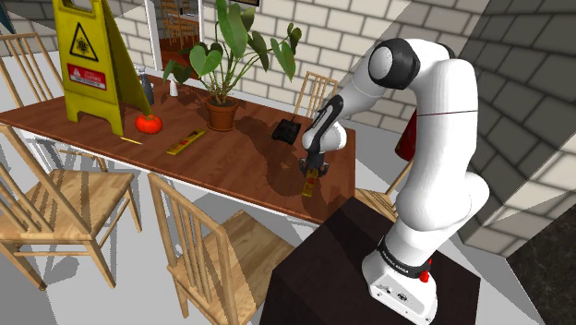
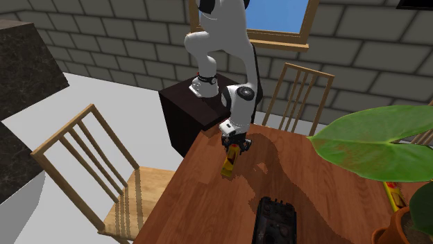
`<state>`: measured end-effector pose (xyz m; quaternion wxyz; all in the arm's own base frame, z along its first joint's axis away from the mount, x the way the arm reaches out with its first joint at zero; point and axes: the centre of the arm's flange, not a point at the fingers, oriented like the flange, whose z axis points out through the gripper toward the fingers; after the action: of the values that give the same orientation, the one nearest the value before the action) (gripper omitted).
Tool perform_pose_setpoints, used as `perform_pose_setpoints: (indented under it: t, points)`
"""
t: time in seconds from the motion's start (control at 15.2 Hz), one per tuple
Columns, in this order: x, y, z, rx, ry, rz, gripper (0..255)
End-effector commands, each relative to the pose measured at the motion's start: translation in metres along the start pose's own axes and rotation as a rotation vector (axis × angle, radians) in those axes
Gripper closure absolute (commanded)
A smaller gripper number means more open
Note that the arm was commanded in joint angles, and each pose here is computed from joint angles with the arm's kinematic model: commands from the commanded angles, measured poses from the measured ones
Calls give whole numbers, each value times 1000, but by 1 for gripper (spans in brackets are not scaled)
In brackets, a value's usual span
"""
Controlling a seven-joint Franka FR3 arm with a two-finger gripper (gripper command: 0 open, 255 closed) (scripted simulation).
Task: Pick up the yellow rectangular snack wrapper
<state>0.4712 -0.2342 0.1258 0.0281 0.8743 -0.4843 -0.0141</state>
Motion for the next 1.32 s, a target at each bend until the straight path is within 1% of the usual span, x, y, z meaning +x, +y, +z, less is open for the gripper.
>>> perform_pose_setpoints:
  t: [0.0, 0.53, 1.25]
  points:
    - [0, 1, 2, -1, -1, 1, 255]
    - [0, 0, 1, -1, -1, 1, 255]
    - [0, 4, -57, -1, -1, 1, 255]
